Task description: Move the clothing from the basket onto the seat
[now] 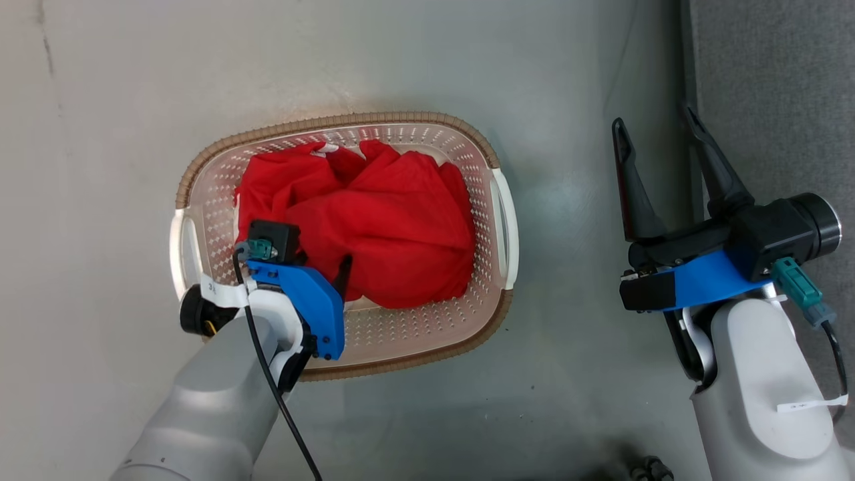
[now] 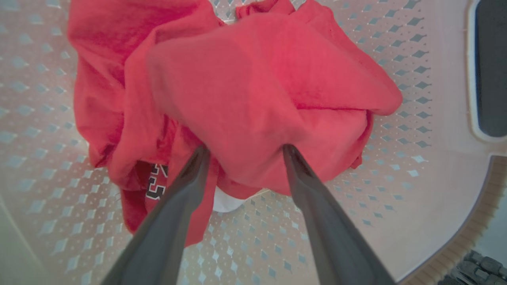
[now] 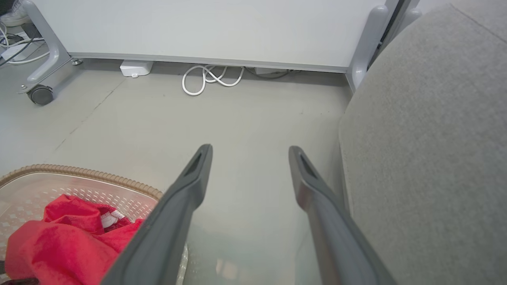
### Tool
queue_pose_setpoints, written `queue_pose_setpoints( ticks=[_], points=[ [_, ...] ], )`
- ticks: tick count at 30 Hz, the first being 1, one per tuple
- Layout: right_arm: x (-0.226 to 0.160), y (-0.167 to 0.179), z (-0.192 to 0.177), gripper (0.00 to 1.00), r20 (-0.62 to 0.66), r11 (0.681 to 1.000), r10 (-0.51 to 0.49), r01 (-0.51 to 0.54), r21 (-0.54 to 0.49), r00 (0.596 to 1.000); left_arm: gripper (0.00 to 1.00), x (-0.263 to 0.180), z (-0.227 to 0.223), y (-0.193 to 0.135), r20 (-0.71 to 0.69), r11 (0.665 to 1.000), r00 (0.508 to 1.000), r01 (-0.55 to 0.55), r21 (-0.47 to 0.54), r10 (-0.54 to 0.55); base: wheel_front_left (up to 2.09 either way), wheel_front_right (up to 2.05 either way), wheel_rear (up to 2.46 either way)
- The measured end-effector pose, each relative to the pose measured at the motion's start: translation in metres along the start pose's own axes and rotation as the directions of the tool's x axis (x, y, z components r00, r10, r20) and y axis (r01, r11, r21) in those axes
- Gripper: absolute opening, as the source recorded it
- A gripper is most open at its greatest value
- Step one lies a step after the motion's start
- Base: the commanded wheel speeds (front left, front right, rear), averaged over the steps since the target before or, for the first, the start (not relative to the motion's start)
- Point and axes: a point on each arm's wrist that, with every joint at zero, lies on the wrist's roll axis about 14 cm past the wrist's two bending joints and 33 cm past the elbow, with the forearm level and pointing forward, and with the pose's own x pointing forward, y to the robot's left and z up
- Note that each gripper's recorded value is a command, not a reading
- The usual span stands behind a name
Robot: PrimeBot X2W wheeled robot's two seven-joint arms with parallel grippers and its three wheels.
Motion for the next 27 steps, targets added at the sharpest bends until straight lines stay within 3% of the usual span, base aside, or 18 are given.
queue_pose_setpoints(
  ticks=[16,17,18,19,27],
  points=[
    [0.003,-0.004,-0.021,1.00,-0.034,1.000,-0.012,0.012,0.002,0.999,1.00,0.020,0.022,-0.012,0.074,0.998,0.995,0.060,0.017,-0.061,0.00,0.00,0.00],
    [0.003,-0.005,-0.022,1.00,-0.036,1.000,-0.012,0.012,0.002,0.999,0.90,0.021,0.022,-0.014,0.075,0.998,0.995,0.064,0.022,-0.065,0.00,0.00,0.00],
    [0.003,-0.005,-0.022,1.00,-0.038,1.000,-0.013,0.013,0.002,0.999,0.32,0.022,0.022,-0.015,0.076,0.997,0.994,0.071,0.030,-0.073,0.00,0.00,0.00],
    [0.003,-0.005,-0.023,1.00,-0.038,1.000,-0.014,0.014,0.003,0.999,0.00,0.022,0.022,-0.017,0.081,0.997,0.994,0.075,0.033,-0.078,0.00,0.00,0.00],
    [0.003,-0.003,-0.022,1.00,-0.036,1.000,-0.011,0.011,0.006,0.999,0.00,0.020,0.026,-0.025,0.102,0.993,0.989,0.103,0.051,-0.108,0.00,0.00,0.00]
  ],
)
